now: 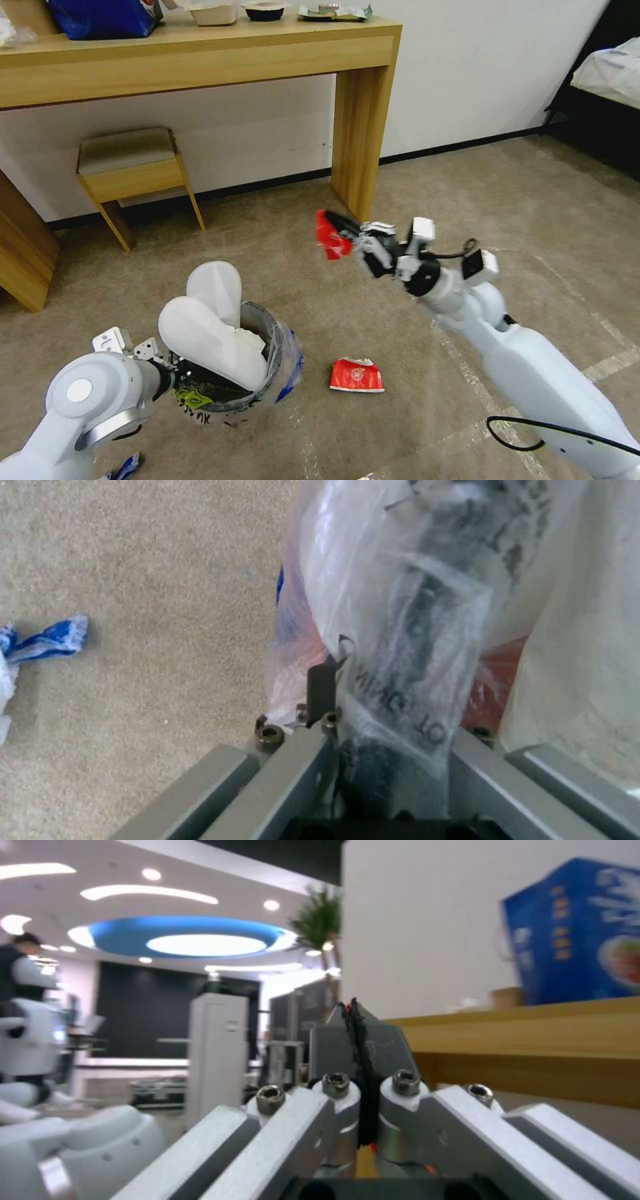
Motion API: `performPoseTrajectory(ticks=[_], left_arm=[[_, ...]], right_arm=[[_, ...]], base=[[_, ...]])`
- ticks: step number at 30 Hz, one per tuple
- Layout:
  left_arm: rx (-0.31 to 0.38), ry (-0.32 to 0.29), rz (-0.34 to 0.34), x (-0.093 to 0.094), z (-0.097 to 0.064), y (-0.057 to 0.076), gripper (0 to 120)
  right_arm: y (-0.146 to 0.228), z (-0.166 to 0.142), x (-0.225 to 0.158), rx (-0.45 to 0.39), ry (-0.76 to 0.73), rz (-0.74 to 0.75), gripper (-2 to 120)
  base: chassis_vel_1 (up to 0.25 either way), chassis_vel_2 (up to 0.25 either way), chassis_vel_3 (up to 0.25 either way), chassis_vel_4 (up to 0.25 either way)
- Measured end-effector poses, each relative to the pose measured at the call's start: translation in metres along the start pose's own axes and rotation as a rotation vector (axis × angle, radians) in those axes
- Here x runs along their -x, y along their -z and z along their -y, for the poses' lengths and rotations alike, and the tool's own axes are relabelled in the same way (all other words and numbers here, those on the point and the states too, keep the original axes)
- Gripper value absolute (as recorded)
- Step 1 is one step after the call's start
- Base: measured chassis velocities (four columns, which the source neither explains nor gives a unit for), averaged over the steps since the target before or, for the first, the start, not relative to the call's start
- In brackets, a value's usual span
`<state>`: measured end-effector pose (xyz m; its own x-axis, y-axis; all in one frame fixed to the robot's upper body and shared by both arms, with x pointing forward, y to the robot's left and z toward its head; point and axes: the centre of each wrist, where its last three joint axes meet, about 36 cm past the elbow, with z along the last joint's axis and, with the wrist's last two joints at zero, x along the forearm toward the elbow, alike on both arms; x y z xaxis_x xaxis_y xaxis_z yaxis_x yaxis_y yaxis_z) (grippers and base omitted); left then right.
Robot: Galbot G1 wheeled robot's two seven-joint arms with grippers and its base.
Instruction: Pick up the trash bin and place the garbage on the floor into it.
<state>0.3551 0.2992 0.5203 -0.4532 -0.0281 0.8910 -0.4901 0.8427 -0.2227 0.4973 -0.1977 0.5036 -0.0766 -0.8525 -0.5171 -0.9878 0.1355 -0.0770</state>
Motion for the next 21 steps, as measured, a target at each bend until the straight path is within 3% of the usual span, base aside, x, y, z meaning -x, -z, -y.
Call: performPoseTrajectory(ticks=[13, 21], left_arm=[[-0.014, 0.020, 0.001, 0.010, -0.002, 0.004, 0], [-0.017, 0.021, 0.003, 0.013, -0.001, 0.005, 0]], right_arm=[[-0.054, -0.012, 0.092, 0.129, 0.159, 0.037, 0], [-0.081, -0.031, 0.115, 0.194, 0.213, 0.035, 0]], base=[[0.000, 0.000, 0.000, 0.000], [0.000, 0.000, 0.000, 0.000]])
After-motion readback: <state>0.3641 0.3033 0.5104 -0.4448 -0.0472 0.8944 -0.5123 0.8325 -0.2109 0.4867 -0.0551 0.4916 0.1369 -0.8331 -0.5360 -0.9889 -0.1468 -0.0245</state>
